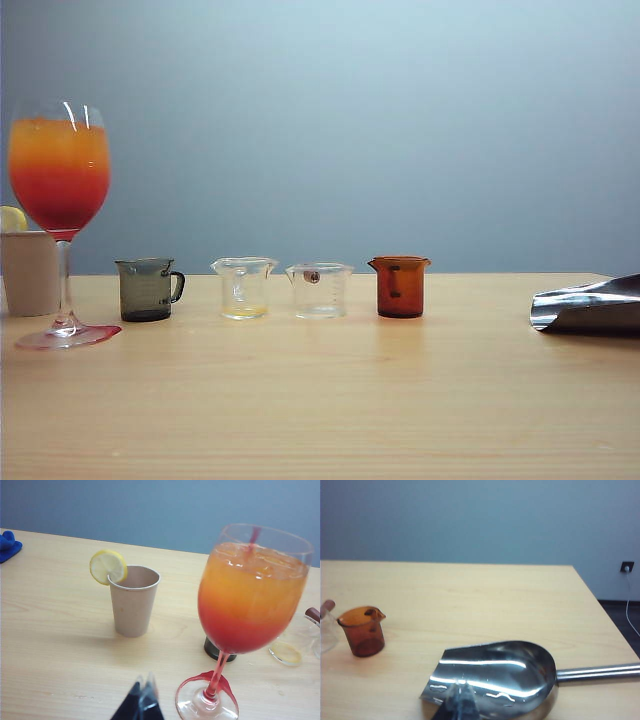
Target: Pick up the fourth measuring cup from the left, pour the grenadine inside into the goblet, and finally put the measuring cup back in its original place.
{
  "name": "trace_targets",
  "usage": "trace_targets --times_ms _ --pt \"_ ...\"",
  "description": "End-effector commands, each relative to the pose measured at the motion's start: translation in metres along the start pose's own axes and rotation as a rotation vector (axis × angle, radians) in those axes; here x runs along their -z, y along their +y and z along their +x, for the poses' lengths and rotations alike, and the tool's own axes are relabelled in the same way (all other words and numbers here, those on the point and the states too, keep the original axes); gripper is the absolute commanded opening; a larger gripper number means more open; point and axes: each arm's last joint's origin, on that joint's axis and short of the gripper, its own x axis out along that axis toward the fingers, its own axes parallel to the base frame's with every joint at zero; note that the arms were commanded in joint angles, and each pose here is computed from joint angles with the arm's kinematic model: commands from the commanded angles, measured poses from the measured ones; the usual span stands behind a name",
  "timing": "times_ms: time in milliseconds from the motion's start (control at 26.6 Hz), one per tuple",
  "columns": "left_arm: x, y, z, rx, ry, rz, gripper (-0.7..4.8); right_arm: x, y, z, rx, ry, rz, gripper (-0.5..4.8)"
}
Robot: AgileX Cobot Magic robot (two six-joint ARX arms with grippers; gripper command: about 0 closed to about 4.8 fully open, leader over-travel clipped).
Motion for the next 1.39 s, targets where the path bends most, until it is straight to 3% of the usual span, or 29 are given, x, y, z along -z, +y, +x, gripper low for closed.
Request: trace_targets --times_ms 38,263,527,1392 --pt "-0.0014 -0.0001 -0.0001 -0.001 -0.007 -0.003 -0.04 -0.0029 0.0001 0.0002 -0.003 -0.032 0.005 -0.02" --pt "-0.0014 -0.0001 -0.0001 -0.001 -0.007 -0.003 -0.04 -0.0052 0.0001 0.0001 -0.002 -0.056 0.099 -0.02" --pt "-0.0014 -0.0001 -0.0001 -0.001 -0.007 -0.003 -0.04 -0.0046 0.0000 0.0001 -0.001 -0.050 0.098 0.22" --pt "0.0075 0.0039 -0.0015 -0.001 -0.040 0.006 -0.05 -0.0045 0.0001 0.0001 -0.002 -0.048 0.099 0.22"
